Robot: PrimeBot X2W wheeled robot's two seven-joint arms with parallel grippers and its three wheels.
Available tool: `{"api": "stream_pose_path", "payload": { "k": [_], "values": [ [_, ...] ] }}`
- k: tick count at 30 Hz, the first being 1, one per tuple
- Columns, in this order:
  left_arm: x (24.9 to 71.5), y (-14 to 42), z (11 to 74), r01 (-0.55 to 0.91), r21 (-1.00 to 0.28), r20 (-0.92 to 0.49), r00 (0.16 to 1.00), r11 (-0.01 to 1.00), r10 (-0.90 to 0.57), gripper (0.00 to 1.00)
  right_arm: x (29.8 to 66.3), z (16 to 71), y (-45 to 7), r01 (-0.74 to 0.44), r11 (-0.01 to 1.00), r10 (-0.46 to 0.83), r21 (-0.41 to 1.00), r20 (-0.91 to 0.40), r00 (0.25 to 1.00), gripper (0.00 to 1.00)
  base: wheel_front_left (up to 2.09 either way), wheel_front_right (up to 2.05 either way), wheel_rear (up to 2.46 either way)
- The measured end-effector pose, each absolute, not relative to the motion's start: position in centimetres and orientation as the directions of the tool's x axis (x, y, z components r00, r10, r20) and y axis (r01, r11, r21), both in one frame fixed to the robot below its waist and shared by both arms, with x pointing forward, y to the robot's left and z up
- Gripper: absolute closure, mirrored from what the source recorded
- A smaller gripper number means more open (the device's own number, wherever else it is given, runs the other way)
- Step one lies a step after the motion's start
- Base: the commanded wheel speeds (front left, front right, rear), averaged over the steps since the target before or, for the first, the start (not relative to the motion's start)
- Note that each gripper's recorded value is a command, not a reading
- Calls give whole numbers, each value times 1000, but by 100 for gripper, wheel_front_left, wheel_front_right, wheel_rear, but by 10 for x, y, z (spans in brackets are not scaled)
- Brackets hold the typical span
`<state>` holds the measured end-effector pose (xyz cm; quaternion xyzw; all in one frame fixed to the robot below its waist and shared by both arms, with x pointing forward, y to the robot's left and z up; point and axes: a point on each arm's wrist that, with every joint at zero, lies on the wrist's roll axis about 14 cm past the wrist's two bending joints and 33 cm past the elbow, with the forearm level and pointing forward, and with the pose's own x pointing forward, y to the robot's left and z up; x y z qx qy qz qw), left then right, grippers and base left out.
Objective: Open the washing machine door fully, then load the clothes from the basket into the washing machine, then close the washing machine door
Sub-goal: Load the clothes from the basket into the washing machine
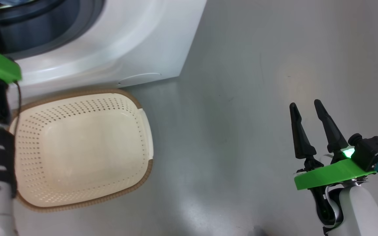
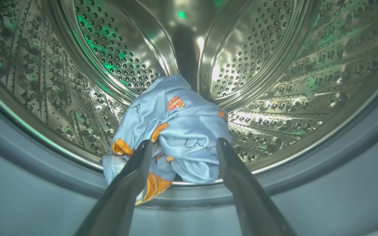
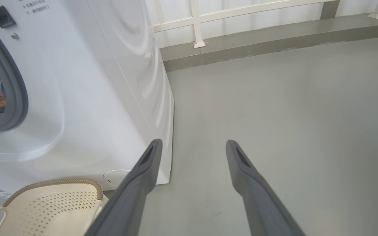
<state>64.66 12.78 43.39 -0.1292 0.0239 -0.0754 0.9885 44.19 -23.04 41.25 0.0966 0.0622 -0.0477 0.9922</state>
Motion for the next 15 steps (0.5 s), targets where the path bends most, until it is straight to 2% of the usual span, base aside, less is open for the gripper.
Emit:
{"api": "stream_pose_path", "payload": {
  "k": [15],
  "values": [
    [569,144,432,97,-266,-54,992,959,-116,0,439,433,-225,45,986,-30,163,-91,995,0,0,0,0]
  ]
}}
